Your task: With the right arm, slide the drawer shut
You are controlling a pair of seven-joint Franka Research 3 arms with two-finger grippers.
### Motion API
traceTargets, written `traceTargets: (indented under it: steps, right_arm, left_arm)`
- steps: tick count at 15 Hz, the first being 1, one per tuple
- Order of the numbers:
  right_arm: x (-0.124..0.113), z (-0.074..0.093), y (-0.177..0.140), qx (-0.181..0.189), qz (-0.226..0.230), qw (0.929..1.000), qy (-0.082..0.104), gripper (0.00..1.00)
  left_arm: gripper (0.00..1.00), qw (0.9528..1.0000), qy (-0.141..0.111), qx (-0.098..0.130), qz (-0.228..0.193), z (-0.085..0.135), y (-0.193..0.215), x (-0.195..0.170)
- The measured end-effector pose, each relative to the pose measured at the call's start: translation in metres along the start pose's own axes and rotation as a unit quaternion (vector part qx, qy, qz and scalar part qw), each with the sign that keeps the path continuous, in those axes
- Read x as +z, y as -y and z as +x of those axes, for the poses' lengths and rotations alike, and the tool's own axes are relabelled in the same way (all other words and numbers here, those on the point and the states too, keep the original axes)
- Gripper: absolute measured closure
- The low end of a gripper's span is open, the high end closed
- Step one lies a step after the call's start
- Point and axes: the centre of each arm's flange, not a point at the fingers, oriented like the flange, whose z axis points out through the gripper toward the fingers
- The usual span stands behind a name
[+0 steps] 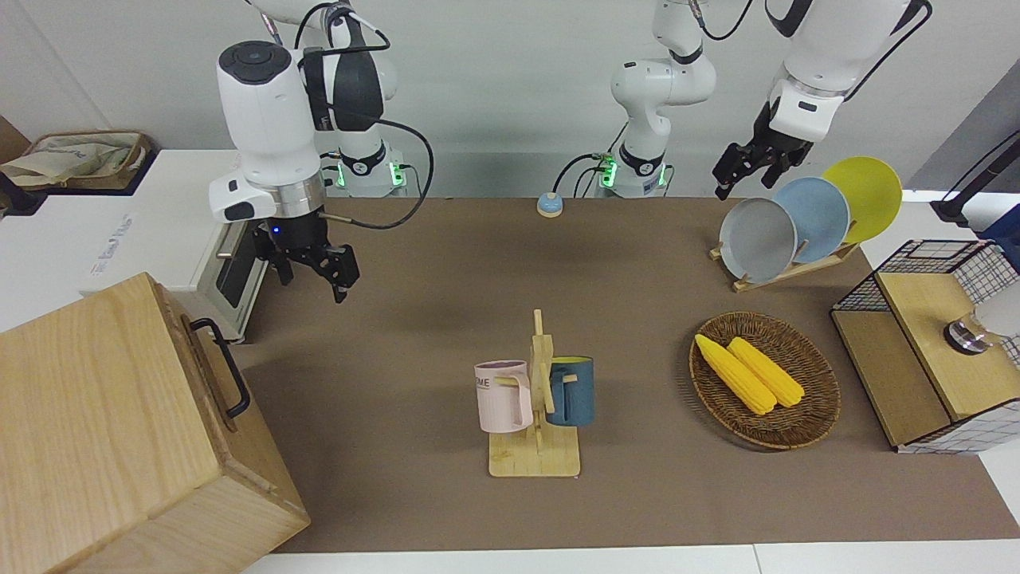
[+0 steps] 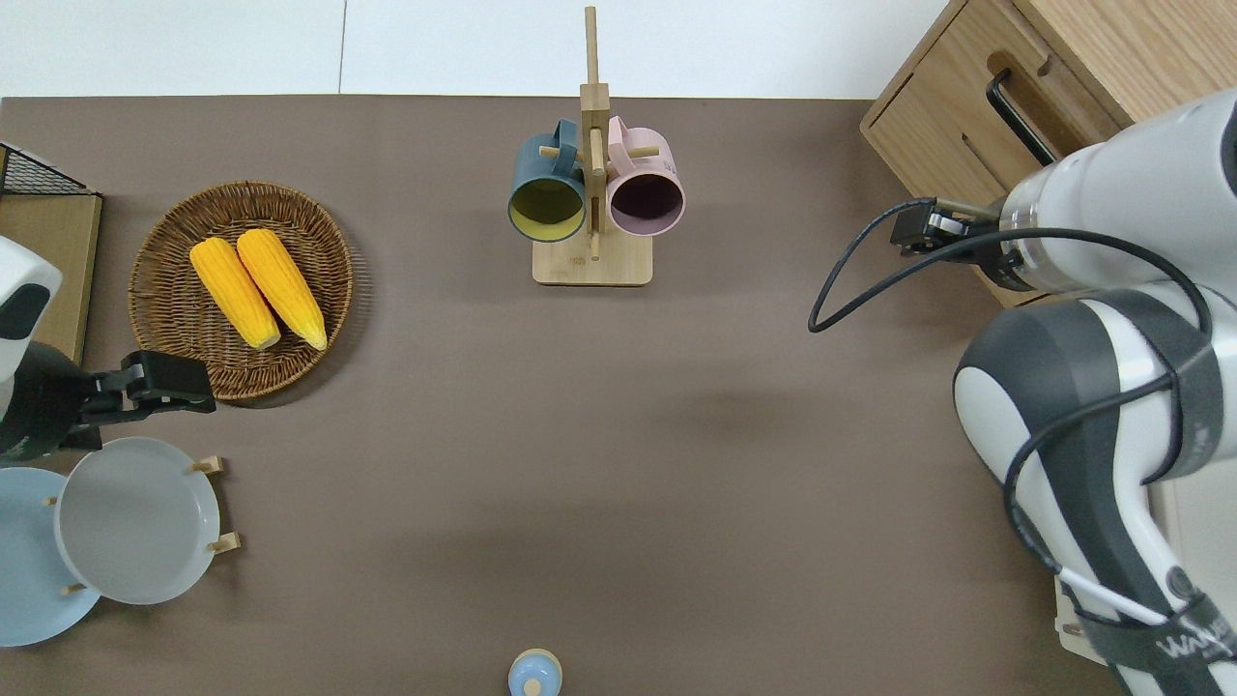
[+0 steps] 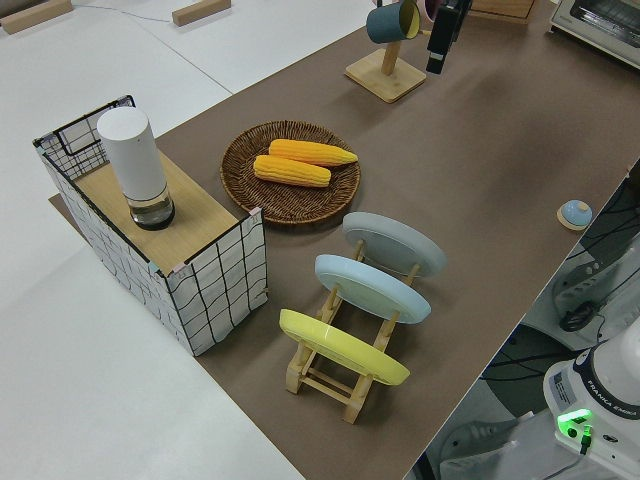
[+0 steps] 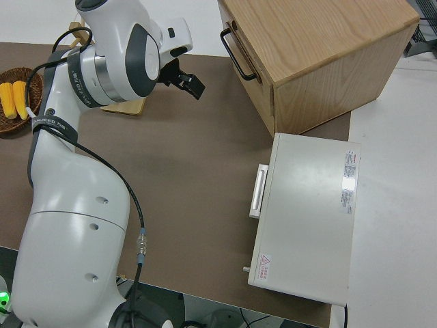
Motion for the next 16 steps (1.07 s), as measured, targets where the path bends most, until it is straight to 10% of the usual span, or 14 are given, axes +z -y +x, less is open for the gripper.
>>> traceTargets:
  steps: [12,16]
  right_arm:
    - [-0.083,-0.062,-0.051,-0.125,0.040,0.9842,0.119,0.00]
    - [-0.083,-0.070,-0.045,-0.138,0.039,0.9813,0.128,0.00]
  left_arm:
    - [0.00,1.0000,0.000,0.000,0.000,0.000,0.000,0.000]
    - [0.00,1.0000,0.000,0.000,0.000,0.000,0.000,0.000]
